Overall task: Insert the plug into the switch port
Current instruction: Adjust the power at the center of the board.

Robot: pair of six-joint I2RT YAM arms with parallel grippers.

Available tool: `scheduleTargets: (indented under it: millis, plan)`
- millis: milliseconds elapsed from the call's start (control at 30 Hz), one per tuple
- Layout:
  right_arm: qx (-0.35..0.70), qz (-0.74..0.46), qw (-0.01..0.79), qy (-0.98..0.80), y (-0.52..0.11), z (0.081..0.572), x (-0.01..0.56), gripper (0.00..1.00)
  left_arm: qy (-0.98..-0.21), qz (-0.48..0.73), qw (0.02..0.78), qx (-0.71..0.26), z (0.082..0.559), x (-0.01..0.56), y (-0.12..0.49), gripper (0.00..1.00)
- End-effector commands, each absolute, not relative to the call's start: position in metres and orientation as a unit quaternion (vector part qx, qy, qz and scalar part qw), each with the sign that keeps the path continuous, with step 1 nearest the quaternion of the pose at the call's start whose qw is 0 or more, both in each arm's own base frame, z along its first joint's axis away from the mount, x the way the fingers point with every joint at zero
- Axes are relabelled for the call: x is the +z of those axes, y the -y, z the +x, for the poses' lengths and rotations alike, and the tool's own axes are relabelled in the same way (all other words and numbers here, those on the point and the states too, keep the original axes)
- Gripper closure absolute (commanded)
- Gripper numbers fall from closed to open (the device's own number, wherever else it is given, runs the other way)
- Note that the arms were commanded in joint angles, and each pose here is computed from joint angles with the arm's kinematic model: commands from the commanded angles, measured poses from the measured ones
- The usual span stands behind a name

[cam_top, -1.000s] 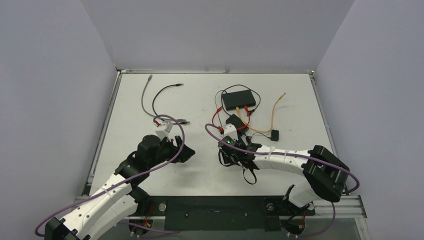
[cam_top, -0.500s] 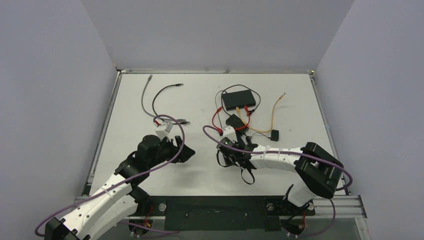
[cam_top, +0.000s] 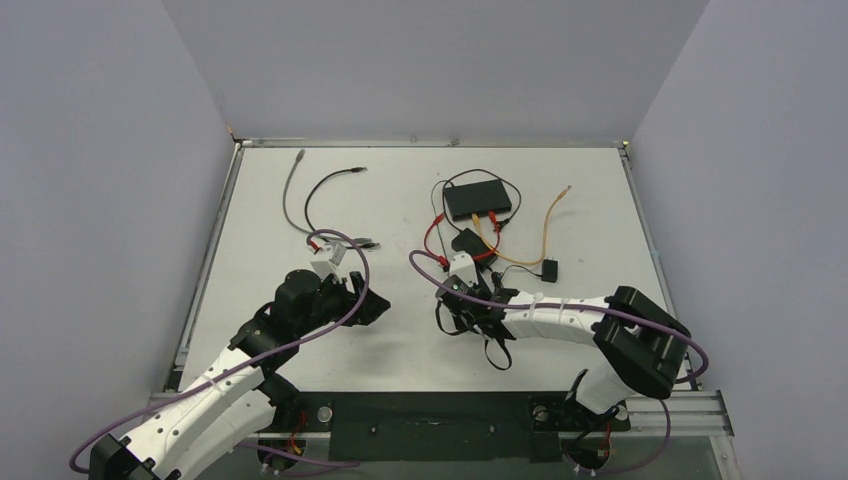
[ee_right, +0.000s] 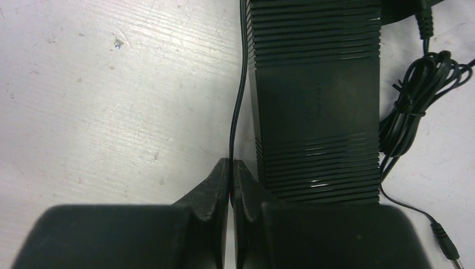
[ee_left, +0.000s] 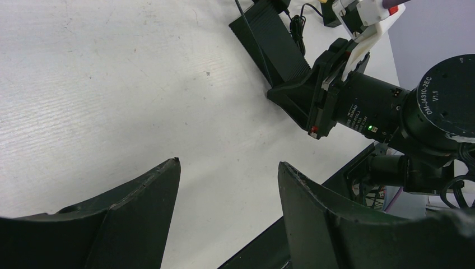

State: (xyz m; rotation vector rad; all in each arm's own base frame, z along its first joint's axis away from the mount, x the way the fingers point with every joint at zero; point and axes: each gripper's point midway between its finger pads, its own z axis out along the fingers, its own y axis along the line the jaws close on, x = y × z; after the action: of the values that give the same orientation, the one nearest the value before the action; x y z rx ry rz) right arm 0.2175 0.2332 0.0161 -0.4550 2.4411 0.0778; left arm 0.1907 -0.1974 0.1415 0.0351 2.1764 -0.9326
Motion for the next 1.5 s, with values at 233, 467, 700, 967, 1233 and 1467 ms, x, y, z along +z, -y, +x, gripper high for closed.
scheduleTargets:
  millis: [233, 467, 700, 967, 1233, 1467]
  plan:
    - [0.012, -0.134, 0.379, -0.916, -0.207, 0.225, 0.061, 1.0, -0.845, 0.015, 0.386, -0.369, 0.194, 0.149, 0.198, 0.38]
    - [-0.012, -0.117, 0.402, -0.908, -0.181, 0.234, 0.086, 1.0, -0.846, 0.015, 0.385, -0.369, 0.194, 0.149, 0.198, 0.38]
    - [-0.031, -0.082, 0.424, -0.901, -0.148, 0.264, 0.116, 1.0, -0.846, 0.015, 0.385, -0.368, 0.194, 0.149, 0.199, 0.38]
    - [-0.017, -0.069, 0.435, -0.897, -0.155, 0.315, 0.146, 1.0, -0.846, 0.015, 0.385, -0.367, 0.194, 0.149, 0.198, 0.38]
    - [0.031, -0.057, 0.432, -0.9, -0.191, 0.372, 0.151, 1.0, -0.847, 0.015, 0.386, -0.365, 0.194, 0.148, 0.197, 0.38]
    - [0.077, -0.072, 0.408, -0.907, -0.229, 0.401, 0.144, 0.98, -0.849, 0.015, 0.385, -0.363, 0.194, 0.148, 0.197, 0.38]
